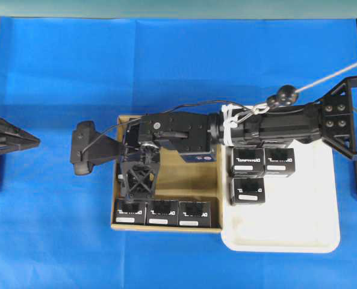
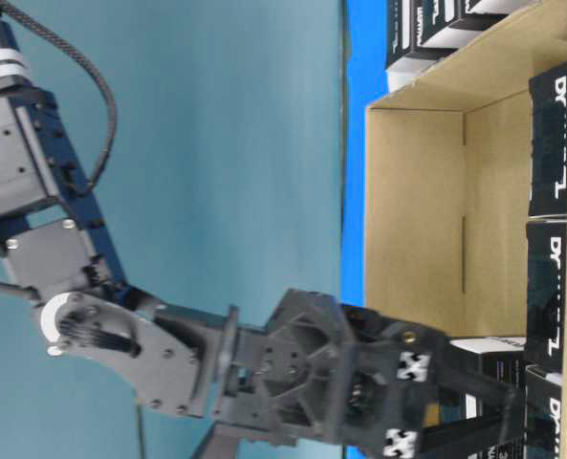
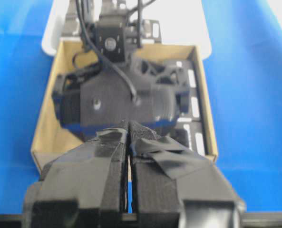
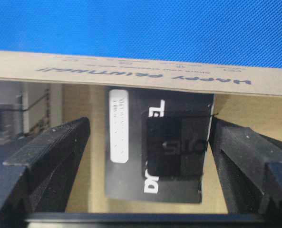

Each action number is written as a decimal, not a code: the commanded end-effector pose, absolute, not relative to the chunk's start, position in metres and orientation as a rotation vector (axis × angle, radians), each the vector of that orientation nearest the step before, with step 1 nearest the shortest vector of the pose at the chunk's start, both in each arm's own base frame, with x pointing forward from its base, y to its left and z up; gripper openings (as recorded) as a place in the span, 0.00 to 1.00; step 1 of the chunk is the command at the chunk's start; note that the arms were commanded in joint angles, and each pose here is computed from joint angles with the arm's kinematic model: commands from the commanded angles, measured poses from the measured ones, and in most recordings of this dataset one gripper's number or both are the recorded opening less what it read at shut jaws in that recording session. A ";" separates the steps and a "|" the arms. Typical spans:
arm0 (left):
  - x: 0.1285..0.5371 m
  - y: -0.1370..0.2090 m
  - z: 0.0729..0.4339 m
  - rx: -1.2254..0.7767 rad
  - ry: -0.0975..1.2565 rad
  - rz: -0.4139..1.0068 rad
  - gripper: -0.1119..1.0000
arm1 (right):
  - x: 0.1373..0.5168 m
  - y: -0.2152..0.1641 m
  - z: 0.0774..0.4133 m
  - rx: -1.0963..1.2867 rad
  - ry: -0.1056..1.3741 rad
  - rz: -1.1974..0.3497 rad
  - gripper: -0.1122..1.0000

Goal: Pick the box from inside the cardboard box.
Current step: 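Close the right gripper on the black box and lift it, then carry the held black box right over the white tray, then lower the black box into the tray's empty slot and open the right gripper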

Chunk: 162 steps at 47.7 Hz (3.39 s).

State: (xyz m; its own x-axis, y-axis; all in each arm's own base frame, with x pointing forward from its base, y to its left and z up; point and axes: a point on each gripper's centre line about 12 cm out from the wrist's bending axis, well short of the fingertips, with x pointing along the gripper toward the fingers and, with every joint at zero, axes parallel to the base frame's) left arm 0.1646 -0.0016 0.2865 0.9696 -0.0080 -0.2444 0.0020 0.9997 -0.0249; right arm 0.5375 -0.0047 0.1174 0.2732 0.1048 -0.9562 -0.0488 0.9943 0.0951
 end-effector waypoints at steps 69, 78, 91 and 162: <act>0.167 -0.001 0.295 -0.022 0.209 -0.003 0.06 | 0.419 -0.008 0.321 0.107 1.235 0.113 0.67; 0.168 -0.001 0.291 -0.022 0.219 -0.002 0.06 | 0.369 0.004 0.304 0.199 1.278 0.095 0.67; 0.167 0.000 0.289 -0.023 0.224 0.005 0.06 | 0.315 0.021 0.276 0.237 1.267 0.077 0.67; 0.169 0.006 0.308 -0.028 0.118 0.038 0.06 | 0.253 0.029 0.119 0.089 1.332 0.068 0.66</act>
